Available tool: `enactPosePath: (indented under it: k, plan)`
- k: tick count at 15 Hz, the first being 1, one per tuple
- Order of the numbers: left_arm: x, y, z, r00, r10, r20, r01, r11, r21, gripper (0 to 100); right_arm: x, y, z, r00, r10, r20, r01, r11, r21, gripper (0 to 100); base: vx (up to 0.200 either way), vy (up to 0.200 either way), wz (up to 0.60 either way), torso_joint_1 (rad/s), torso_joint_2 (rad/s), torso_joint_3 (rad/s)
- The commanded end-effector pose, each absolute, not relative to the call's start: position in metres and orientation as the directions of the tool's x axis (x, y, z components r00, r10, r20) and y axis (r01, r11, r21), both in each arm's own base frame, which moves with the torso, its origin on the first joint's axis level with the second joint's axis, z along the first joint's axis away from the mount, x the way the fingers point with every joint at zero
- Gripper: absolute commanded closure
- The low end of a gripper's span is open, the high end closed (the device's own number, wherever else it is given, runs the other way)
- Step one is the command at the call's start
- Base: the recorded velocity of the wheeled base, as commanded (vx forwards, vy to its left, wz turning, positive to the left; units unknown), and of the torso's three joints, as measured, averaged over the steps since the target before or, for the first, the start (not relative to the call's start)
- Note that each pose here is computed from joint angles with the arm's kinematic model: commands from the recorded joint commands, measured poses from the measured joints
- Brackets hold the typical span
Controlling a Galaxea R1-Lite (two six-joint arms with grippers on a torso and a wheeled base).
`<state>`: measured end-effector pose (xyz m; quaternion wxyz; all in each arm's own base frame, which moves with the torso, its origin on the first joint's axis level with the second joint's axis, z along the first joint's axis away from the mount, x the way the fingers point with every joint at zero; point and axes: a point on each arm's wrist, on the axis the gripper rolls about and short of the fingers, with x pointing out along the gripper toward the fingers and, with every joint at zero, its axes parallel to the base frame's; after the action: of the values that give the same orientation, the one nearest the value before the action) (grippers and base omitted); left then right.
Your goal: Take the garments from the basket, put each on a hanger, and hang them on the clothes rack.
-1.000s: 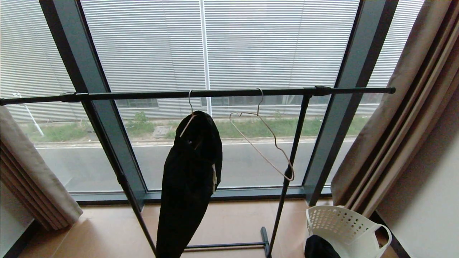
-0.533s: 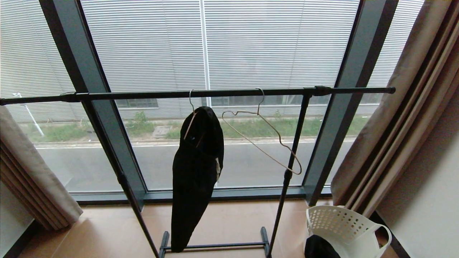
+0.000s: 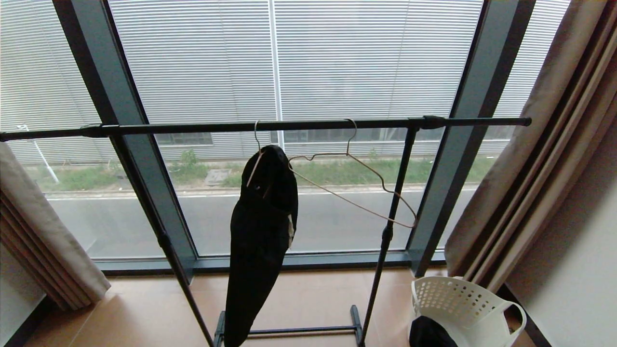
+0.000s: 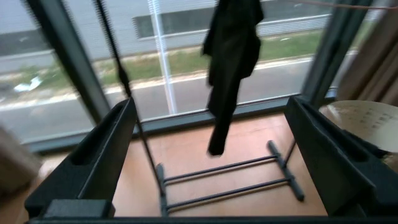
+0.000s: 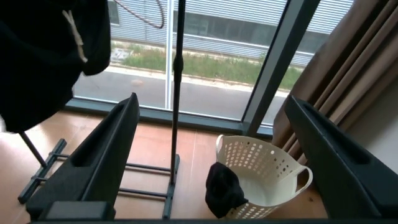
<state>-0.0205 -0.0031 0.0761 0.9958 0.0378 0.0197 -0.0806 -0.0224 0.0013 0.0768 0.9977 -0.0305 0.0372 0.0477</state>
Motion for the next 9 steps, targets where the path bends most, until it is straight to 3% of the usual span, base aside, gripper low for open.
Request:
enactPosePath:
  k: [1,9]
  plan:
    - [-0.0232,-0.0029,0.0755,0.991,-0.136,-0.009,0.136,0.988,0.078,0,-0.0249,0.0016,0.0758,0.996,0.08,-0.043,-0.082,0.995,-0.058,0,0.0,0.0,0.0,0.0,0.0,0.0]
    - [-0.0232,-0.0024,0.0754,0.993,-0.116,-0.011,0.117,0.99,0.078,0,-0.0248,0.0012,0.076,0.998,0.058,-0.037,-0.06,0.997,-0.048,0,0.0,0.0,0.0,0.0,0.0,0.0]
